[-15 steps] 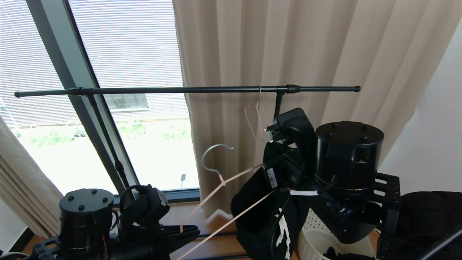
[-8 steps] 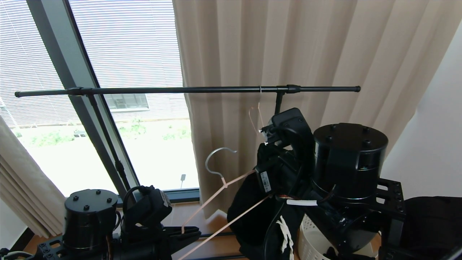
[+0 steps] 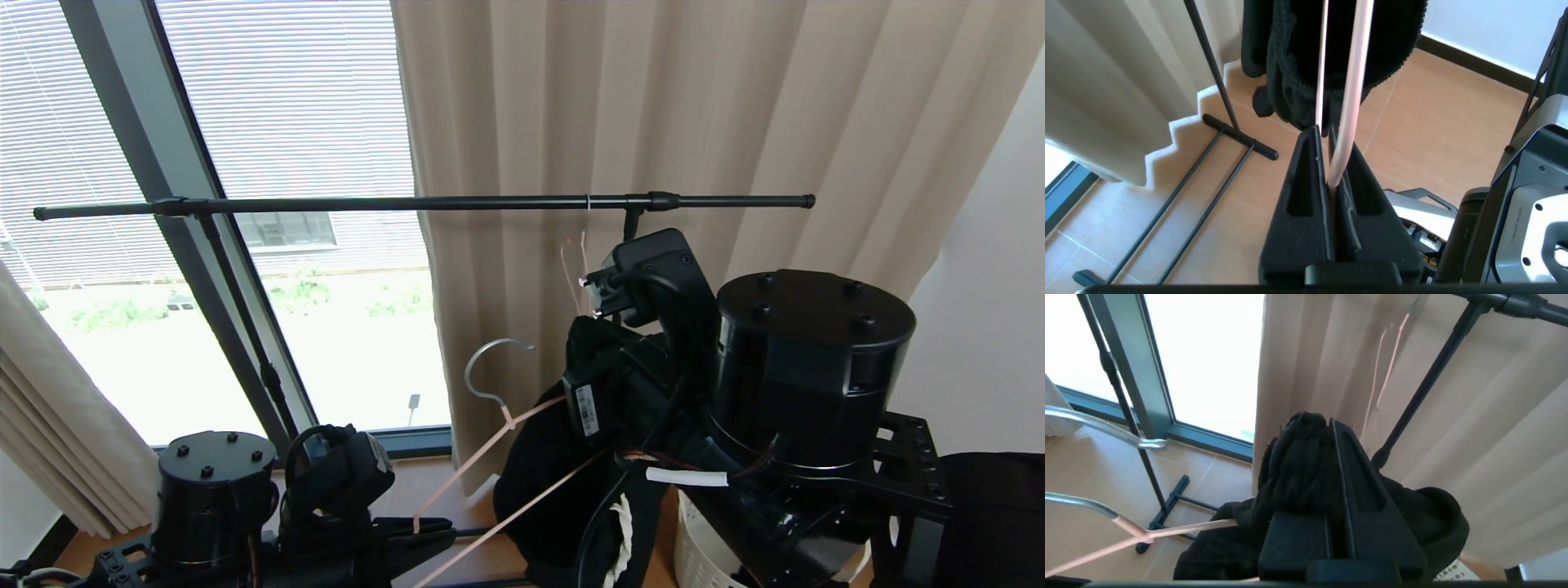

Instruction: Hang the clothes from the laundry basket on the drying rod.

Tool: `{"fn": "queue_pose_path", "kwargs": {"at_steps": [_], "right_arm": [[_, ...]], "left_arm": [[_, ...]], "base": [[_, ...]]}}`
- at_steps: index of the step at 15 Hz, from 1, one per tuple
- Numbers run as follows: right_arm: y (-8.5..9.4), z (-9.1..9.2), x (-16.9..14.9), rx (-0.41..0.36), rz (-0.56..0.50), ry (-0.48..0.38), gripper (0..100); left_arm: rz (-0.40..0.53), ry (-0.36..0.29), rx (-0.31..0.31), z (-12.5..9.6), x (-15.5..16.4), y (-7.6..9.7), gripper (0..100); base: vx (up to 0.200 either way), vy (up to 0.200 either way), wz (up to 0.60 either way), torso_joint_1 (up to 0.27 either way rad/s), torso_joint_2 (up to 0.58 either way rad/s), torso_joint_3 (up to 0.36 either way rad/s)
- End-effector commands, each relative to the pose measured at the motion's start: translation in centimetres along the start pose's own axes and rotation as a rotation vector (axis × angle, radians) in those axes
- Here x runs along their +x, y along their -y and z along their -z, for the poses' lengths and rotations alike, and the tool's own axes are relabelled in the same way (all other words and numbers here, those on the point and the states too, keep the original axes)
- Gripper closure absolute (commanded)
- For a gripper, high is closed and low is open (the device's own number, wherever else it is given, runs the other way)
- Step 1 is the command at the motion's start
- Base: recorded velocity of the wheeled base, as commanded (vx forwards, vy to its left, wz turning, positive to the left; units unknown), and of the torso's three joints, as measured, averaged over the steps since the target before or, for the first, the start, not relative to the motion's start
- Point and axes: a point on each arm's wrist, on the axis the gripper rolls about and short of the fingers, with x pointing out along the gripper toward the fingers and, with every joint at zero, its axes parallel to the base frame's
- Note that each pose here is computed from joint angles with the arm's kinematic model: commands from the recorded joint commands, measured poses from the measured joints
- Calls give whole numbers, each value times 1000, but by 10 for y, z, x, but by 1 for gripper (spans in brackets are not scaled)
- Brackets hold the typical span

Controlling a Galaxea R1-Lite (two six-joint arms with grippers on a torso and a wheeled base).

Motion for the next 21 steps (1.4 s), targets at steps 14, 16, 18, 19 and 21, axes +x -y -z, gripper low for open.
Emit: {"fn": "queue_pose_path", "kwargs": {"at_steps": [14,16,18,19,21], "right_arm": [[0,-8,-3,53,-6,26,0],[5,-9,1,59,13,28,0],[8,-12,3,69,25,35,0],[8,-13,3,74,25,38,0],[6,-10,6,68,26,28,0]], "left_arm": [[-10,43,20,-1,-2,1,100],[-10,43,20,-1,-3,1,100],[-8,41,20,0,-2,1,100],[-7,40,21,0,-2,2,100],[-8,44,23,-1,-3,2,100]], "base": [[0,0,0,0,0,0],[0,0,0,0,0,0],[0,0,0,0,0,0],[0,0,0,0,0,0],[0,0,0,0,0,0]]}}
